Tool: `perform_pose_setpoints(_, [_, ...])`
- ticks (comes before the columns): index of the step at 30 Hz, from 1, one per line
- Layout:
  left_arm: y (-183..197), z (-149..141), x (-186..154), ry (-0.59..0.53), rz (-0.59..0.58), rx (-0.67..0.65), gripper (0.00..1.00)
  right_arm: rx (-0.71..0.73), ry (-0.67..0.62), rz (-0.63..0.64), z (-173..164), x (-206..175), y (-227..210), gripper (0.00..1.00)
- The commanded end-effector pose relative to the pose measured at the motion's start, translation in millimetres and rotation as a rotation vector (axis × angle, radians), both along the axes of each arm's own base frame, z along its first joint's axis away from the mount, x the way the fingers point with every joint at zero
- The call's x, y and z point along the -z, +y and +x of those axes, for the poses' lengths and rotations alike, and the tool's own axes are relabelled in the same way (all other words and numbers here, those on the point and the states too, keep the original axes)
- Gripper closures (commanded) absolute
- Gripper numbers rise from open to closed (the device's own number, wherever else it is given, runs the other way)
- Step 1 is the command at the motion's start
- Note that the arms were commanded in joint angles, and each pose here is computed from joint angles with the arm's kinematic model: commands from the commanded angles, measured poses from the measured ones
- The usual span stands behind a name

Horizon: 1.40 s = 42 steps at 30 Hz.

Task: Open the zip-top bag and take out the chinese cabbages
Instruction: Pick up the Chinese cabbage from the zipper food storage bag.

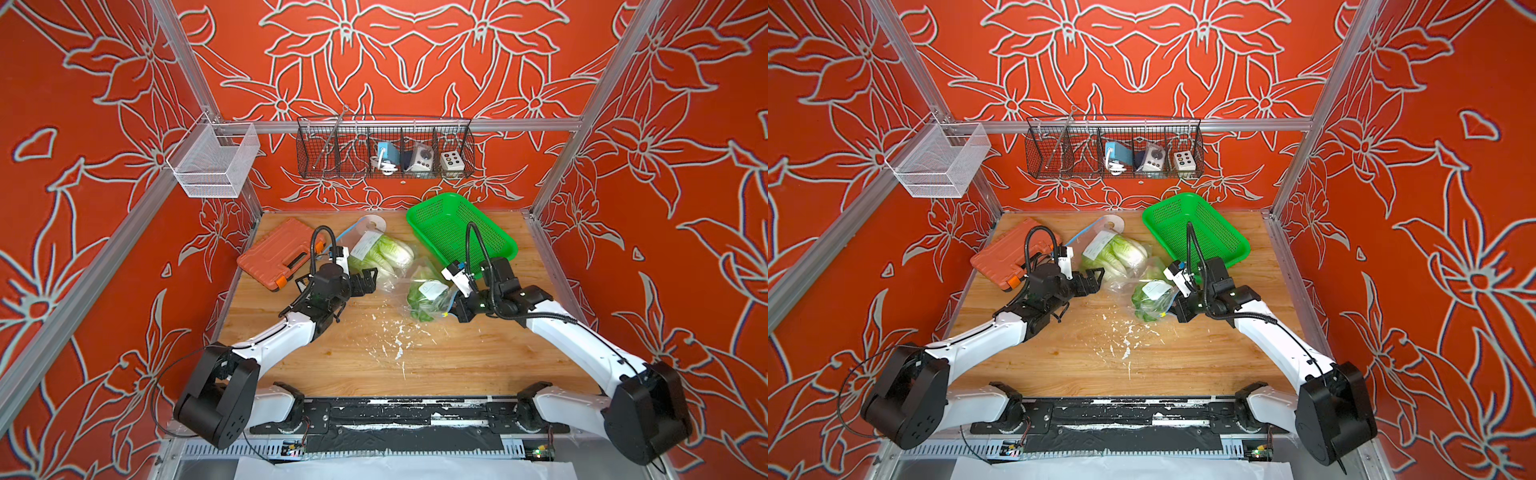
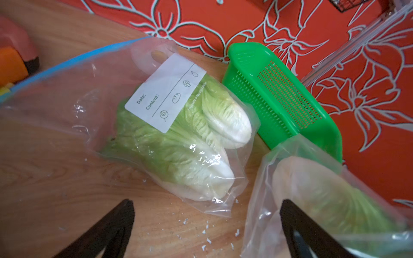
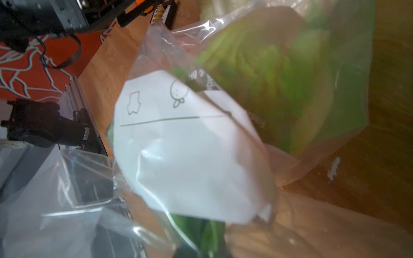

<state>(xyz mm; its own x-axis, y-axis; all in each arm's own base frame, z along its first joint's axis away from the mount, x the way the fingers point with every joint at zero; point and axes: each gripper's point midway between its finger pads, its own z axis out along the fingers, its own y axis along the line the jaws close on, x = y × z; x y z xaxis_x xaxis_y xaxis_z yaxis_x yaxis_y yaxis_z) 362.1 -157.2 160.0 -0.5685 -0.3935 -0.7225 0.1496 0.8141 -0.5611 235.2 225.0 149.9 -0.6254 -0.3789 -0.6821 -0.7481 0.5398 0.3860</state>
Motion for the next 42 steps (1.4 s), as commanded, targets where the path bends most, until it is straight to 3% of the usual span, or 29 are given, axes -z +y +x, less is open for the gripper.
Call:
perform_pose_setpoints(1, [-20, -34, 18, 0.238, -0.291, 0.035, 0.02, -0.063, -0.262, 0.07, 19, -18, 19, 1.0])
perform_pose_setpoints(3, [-25, -46, 18, 0.27, -0.429, 0.004, 0.02, -0.066, -0.276, 0.067, 22, -14, 23, 1.0])
perform_pose_setpoints(8, [-22, -58, 14, 0.292, -0.625, -0.113, 0.02, -0.099, -0.293, 0.062, 22, -2, 35, 1.0])
perform_pose_setpoints(19, [-42, -60, 6, 0.33, -0.863, -0.062, 0.02, -0.139, -0.255, 0.071, 23, 7, 49, 1.0])
perform_pose_setpoints(28, [-53, -47, 8, 0.365, -0.899, -0.091, 0.44, -0.173, -0.243, 0.08, 13, 5, 54, 1.0])
perform_pose_setpoints(30, [-51, -46, 16, 0.381, -0.902, -0.121, 0.69, -0.179, -0.24, 0.08, 11, 5, 54, 1.0])
perform_pose_setpoints(31, [-47, -46, 20, 0.383, -0.905, -0.146, 0.9, -0.175, -0.24, 0.079, 11, 4, 53, 1.0])
perform_pose_setpoints(32, [-44, -46, 23, 0.383, -0.908, -0.167, 1.0, -0.172, -0.243, 0.078, 10, 3, 52, 1.0])
perform_pose_setpoints(38, [-19, -44, 39, 0.358, -0.881, -0.272, 1.0, -0.092, -0.245, 0.017, 8, 6, 34, 1.0])
perform_pose_setpoints(42, [4, -38, 49, 0.326, -0.794, -0.332, 1.0, -0.019, -0.25, -0.062, 9, 14, 16, 1.0])
